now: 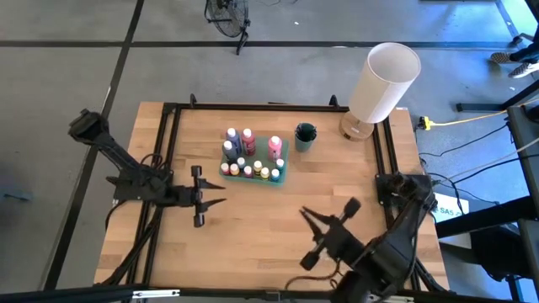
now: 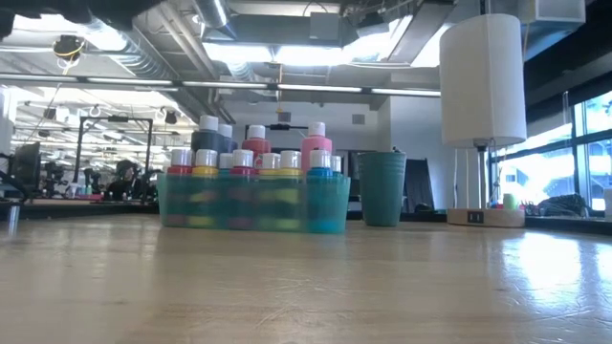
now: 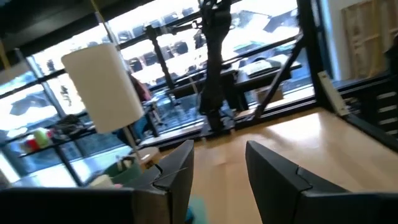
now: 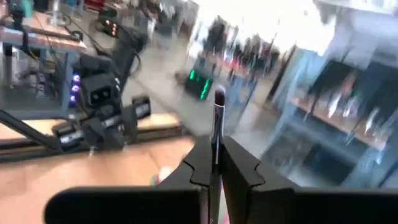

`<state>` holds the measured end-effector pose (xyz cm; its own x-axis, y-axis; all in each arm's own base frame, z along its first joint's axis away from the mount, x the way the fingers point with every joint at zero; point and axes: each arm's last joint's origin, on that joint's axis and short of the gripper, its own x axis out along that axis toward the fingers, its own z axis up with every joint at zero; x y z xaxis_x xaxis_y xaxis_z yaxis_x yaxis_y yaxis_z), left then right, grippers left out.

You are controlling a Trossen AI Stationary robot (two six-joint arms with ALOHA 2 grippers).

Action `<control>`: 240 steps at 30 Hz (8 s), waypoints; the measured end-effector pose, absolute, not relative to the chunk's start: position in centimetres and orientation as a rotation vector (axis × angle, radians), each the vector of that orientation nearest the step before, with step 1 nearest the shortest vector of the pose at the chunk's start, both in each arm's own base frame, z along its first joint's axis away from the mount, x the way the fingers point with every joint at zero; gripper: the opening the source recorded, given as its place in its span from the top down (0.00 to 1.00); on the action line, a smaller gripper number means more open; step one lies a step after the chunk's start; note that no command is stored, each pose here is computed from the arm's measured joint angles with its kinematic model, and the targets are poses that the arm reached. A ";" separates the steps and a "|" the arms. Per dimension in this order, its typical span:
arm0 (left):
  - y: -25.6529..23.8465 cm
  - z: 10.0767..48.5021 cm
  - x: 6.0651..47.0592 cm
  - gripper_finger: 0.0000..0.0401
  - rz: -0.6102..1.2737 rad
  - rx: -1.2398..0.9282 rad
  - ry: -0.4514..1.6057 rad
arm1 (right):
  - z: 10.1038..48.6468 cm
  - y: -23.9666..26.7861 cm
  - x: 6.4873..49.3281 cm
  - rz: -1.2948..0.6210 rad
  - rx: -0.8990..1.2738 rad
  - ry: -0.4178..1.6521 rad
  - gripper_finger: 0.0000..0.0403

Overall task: Pick & Place Paint Supplies
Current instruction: Put the black paint brush into the dark green cup, then return to Home Position

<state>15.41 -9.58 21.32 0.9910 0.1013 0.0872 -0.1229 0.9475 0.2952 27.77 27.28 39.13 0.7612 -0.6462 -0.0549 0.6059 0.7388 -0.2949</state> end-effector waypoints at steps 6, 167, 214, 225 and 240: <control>-7.9 21.2 16.4 0.65 0.205 0.348 -0.045 | 37.2 24.5 27.9 -0.710 -0.253 0.275 0.96; 1.2 26.3 10.9 1.00 0.347 -0.097 -0.075 | 28.7 2.4 8.6 0.107 0.220 0.356 1.00; 0.4 22.0 8.4 1.00 0.353 -0.132 -0.200 | 16.8 3.1 9.2 0.336 0.028 0.002 1.00; 0.2 18.9 9.4 1.00 0.295 -0.103 -0.246 | 16.8 3.2 9.2 0.342 -0.014 -0.009 1.00; -0.3 17.5 9.8 1.00 0.139 -0.009 -0.095 | 16.8 3.1 9.2 0.338 -0.052 -0.014 1.00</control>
<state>9.76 -0.33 17.53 0.9859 0.1387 0.0936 -0.1379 0.9903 -0.0154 9.19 3.15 16.82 0.9435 0.3314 0.0054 -0.3306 0.9422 -0.0536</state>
